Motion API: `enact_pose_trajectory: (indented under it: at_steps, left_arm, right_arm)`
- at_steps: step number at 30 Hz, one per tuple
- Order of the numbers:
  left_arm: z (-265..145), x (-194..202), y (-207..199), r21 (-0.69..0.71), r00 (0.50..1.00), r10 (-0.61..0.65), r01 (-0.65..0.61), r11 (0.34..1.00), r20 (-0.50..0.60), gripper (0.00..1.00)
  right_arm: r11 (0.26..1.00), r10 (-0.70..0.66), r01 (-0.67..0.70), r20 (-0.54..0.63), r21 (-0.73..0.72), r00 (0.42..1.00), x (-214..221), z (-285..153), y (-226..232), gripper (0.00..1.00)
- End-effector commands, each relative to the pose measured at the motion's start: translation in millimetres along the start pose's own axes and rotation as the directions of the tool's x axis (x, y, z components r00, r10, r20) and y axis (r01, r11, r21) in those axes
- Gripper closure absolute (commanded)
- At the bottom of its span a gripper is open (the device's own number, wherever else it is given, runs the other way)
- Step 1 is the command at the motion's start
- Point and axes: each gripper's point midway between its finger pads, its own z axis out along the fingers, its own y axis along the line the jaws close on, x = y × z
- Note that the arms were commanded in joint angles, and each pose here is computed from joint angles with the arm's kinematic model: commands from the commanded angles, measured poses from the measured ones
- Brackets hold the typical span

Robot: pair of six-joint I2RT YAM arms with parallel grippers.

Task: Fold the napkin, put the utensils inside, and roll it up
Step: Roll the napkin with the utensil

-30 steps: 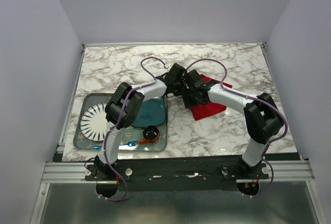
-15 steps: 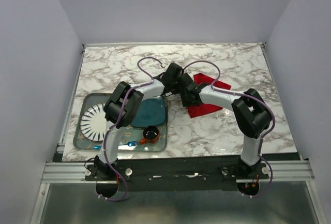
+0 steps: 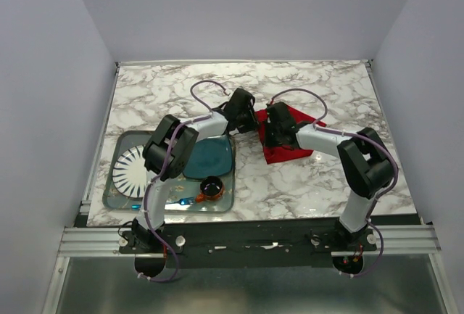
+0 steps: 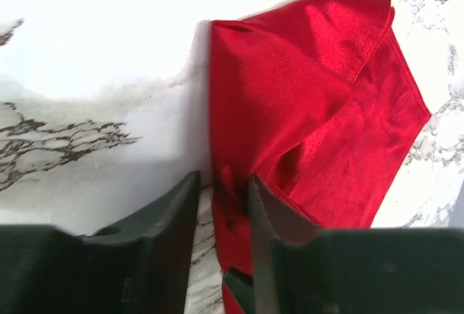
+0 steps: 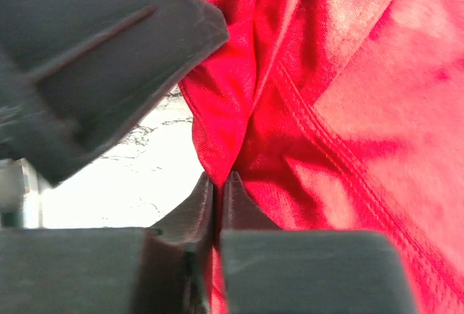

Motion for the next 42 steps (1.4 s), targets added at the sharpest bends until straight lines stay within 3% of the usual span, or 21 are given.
enact_pose_trajectory:
  at_steps: [1,5,9,15,18,23,29,32,38,42]
  left_arm:
    - [-24,7,34,-0.103,0.997,0.057,-0.062,0.993,-0.054,0.39]
    - [-44,-6,25,-0.076,0.997,0.081,-0.082,0.994,-0.018,0.24]
    - [-48,4,20,-0.030,0.994,0.080,-0.082,0.996,-0.078,0.20]
    - [-32,16,5,0.071,0.991,0.034,-0.024,0.997,-0.132,0.12]
    - [-20,21,9,0.045,0.986,-0.028,0.036,0.998,-0.163,0.10]
    - [-9,28,19,0.000,0.979,-0.100,0.102,0.995,-0.177,0.13]
    - [-12,21,22,-0.037,0.988,-0.081,0.076,0.996,-0.132,0.18]
    - [-26,19,28,-0.082,0.999,-0.006,0.002,0.997,-0.054,0.17]
    - [-54,1,34,-0.202,0.979,0.185,-0.166,0.965,0.083,0.23]
    - [-64,-9,25,-0.232,0.960,0.248,-0.214,0.949,0.127,0.48]
  right_arm:
    - [0.982,0.058,-0.088,-0.177,-0.168,0.982,54,14,-9,0.98]
    - [0.907,0.066,-0.153,-0.227,-0.392,0.972,56,6,10,0.99]
    - [0.732,0.076,-0.267,-0.314,-0.627,0.946,57,-10,29,0.99]
    - [0.585,0.079,-0.343,-0.369,-0.735,0.926,56,-21,30,0.99]
    - [0.535,0.107,-0.387,-0.394,-0.751,0.913,52,-21,25,1.00]
    - [0.517,0.131,-0.382,-0.370,-0.766,0.920,38,-21,18,0.99]
    - [0.510,0.164,-0.398,-0.368,-0.763,0.915,28,-21,8,1.00]
    - [0.524,0.173,-0.393,-0.357,-0.756,0.918,23,-19,6,1.00]
    - [0.543,0.167,-0.385,-0.353,-0.747,0.921,17,-16,4,0.99]
    - [0.568,0.160,-0.373,-0.346,-0.734,0.925,17,-13,1,0.99]
